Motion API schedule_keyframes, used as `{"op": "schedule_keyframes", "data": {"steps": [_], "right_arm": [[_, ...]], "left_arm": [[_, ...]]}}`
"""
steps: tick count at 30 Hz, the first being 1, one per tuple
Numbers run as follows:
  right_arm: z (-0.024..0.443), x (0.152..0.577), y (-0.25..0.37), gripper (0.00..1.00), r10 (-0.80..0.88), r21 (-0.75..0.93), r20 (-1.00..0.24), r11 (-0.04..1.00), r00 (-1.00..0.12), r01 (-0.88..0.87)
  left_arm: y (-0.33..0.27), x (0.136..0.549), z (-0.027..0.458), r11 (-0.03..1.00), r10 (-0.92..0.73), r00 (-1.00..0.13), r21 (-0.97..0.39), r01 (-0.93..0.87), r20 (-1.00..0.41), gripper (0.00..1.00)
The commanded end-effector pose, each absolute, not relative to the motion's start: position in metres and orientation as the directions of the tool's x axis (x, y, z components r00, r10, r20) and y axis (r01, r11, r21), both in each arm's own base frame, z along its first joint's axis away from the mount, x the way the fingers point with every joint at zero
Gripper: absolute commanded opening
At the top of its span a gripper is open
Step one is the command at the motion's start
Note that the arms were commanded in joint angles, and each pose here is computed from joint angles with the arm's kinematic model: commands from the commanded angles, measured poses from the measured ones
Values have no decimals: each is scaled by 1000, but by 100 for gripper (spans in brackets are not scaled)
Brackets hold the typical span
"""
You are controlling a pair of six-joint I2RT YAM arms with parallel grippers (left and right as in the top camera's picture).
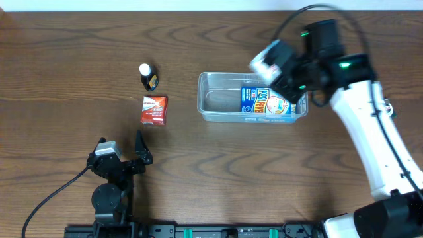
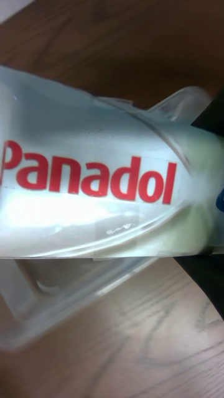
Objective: Pack container
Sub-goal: 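Lift the Panadol box and carry it over the container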
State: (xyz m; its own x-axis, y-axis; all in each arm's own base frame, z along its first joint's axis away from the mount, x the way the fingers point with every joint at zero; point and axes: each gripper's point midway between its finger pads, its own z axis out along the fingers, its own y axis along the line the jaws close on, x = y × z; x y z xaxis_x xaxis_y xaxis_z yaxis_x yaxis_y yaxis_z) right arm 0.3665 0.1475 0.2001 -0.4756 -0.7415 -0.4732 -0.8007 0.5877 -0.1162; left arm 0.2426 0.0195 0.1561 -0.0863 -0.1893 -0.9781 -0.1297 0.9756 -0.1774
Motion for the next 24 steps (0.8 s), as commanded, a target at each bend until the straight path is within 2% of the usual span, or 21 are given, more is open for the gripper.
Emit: {"op": "schedule_keyframes", "data": {"steps": [1,11,20,24], "right_arm": [[185,369,149,42,-847,-223,-358,487,-394,-844],[125,370,128,43,-915,-190,-128,402,-383,-896],[104,374,123,43,-947,-163,-78,322,-313,-933],[97,379,114,43,-942,-161,-65,336,-329,-928]], "left_arm": [[23,243,138,973,-191,-123,-172,-152,-974,98],[23,243,138,973,-191,-123,-172,-152,-974,98],[23,243,138,973,-191,-123,-172,-152,-974,98],[23,243,138,973,-191,-123,-172,-152,-974,98]]}}
